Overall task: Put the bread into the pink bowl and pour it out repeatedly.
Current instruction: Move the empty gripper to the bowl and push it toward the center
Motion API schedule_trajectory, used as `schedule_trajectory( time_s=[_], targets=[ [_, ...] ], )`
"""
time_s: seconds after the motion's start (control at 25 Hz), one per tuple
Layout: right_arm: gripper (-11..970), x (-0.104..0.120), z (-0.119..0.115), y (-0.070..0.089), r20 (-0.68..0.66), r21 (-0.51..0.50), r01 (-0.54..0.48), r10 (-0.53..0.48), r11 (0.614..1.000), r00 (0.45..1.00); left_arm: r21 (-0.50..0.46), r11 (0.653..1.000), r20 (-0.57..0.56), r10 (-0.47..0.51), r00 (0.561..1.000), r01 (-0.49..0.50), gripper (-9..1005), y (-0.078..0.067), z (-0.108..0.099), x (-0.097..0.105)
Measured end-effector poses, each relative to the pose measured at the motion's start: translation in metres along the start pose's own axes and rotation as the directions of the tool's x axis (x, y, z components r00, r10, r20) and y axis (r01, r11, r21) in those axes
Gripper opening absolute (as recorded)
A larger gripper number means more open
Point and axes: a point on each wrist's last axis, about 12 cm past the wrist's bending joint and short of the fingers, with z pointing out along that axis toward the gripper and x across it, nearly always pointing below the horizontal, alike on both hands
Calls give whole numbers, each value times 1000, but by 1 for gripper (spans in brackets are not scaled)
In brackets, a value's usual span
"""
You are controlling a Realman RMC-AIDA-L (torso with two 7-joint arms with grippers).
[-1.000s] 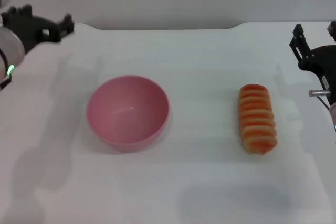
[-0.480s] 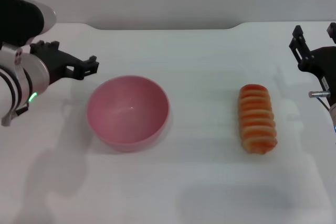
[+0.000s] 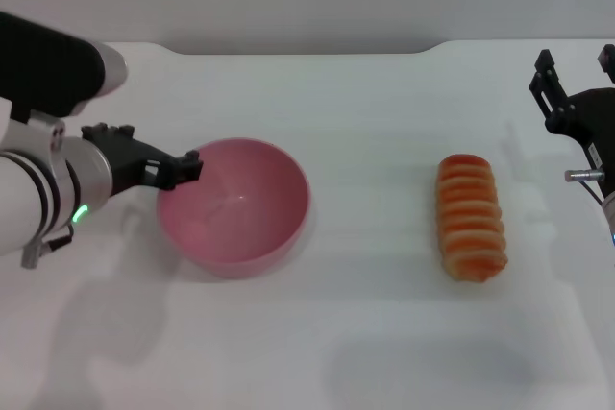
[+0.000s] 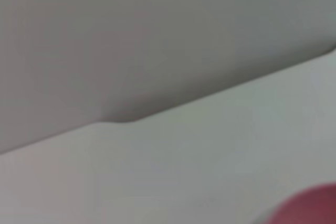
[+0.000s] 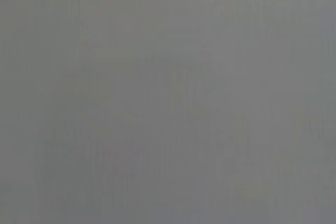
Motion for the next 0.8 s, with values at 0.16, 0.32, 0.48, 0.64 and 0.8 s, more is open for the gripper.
schedule_trajectory(
  time_s=[0.16, 0.32, 0.48, 0.64, 0.8],
  targets=[
    [750, 1, -1, 1, -3, -2, 6, -6, 1000, 1000, 12, 1000, -11, 0, 1000, 0, 856, -3, 1, 4],
    [749, 1, -2, 1, -6, -2, 5, -5, 1000, 1000, 17, 1000, -20, -2, 1000, 2, 856, -5, 3, 6],
    [749, 1, -1, 2, -6, -5, 5, -5, 1000, 1000, 39, 999, -71, -17, 997, 20, 851, -7, 15, 17],
    [749, 0, 0, 3, -3, -11, 3, -3, 1000, 1000, 43, 999, -92, -16, 996, 20, 842, -7, 22, 20],
    [749, -1, 1, 4, 0, -14, 2, -2, 1000, 1000, 43, 999, -97, -15, 995, 19, 832, -6, 23, 22]
  ],
)
